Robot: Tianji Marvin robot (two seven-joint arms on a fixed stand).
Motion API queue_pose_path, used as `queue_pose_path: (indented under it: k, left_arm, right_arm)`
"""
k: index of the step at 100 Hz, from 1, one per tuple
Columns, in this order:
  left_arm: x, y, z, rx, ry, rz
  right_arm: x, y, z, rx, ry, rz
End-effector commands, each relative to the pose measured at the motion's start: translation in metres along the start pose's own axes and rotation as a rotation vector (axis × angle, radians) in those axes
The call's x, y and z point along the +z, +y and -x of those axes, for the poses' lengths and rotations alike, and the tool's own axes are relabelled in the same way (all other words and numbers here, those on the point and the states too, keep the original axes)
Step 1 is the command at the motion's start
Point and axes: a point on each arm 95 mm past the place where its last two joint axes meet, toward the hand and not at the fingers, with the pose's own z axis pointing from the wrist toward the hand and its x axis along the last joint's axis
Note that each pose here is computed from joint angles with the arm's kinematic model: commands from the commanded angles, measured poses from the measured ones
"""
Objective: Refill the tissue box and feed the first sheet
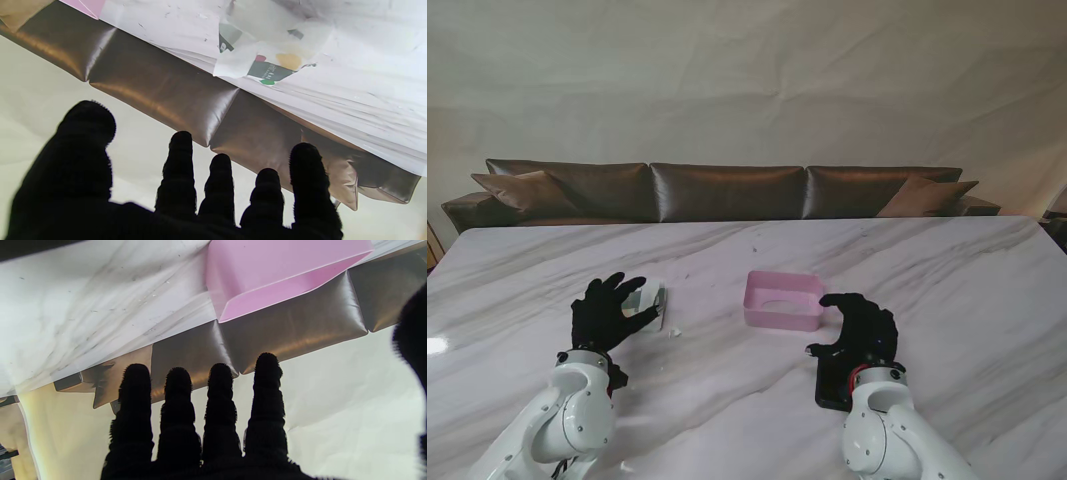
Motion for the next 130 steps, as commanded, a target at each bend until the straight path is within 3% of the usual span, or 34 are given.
queue_pose_path:
  k: [1, 45, 70, 93, 111, 130]
  left_arm:
    - [0.006, 0.004, -0.002, -0.03, -0.002, 0.009]
    - [0.048, 0.037, -0.008, -0.118, -0.029, 0.112]
    - [0.064, 0.054, -0.004, -0.083, -0.051, 0.174]
    - [0.067, 0.06, -0.001, -0.015, -0.062, 0.146]
    - [0.067, 0.056, -0.003, 0.016, -0.053, 0.115]
    - [0.069, 0.05, -0.001, 0.103, -0.057, 0.088]
  right_arm:
    - [0.0, -0.004, 0.0, 0.003, -0.012, -0.019]
    - [0.005, -0.003, 0.002, 0.016, -0.034, -0.022]
    - [0.007, -0.003, 0.009, 0.014, -0.045, -0.027]
    - [0.008, -0.004, 0.015, 0.01, -0.056, -0.025]
    - [0.01, -0.008, 0.018, 0.011, -0.065, -0.031]
    - [0.012, -0.01, 0.018, 0.015, -0.068, -0.031]
